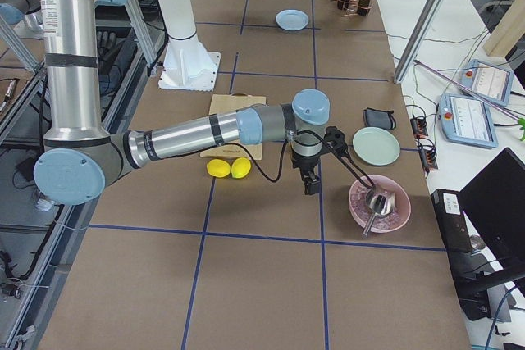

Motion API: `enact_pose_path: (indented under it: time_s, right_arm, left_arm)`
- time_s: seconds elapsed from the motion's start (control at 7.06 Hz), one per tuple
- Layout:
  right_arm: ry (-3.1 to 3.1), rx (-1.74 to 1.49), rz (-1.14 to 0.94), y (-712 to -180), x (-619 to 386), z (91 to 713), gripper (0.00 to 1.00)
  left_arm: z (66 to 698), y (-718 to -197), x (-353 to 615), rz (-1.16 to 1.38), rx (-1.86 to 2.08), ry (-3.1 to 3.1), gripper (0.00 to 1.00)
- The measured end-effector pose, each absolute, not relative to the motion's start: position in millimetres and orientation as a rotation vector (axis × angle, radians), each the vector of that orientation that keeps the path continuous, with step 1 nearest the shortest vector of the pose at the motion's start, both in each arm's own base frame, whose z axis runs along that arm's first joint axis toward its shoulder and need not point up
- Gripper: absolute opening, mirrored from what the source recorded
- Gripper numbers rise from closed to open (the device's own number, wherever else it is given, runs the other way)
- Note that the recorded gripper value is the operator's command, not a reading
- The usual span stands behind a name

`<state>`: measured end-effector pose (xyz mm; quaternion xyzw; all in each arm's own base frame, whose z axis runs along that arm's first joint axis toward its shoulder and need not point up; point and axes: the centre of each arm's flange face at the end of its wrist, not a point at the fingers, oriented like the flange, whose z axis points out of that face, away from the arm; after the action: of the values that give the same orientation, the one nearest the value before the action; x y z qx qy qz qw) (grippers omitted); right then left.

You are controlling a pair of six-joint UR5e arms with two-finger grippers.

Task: Pick orange to plate
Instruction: 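Move the left gripper toward the light blue plate, then grasp the rim of the light blue plate with the left gripper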

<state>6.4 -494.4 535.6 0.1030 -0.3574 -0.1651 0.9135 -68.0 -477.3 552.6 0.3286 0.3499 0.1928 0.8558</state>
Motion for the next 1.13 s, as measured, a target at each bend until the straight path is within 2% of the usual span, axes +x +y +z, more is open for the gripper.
enact_pose_path:
  time_s: [0.28, 0.71, 1.13]
  right_arm:
    - [-0.747, 0.231, -0.338, -492, 7, 538, 1.0]
    - [-0.76, 0.23, -0.334, -487, 7, 542, 1.0]
    - [-0.764, 0.221, -0.329, -480, 8, 549, 1.0]
  left_arm:
    - [532, -488, -44, 0.303, 0.749, 0.819, 1.0]
    - [514, -482, 99, 0.253, 0.637, 0.989, 1.0]
    - [532, -466, 215, -0.001, 0.557, 0.905, 0.98]
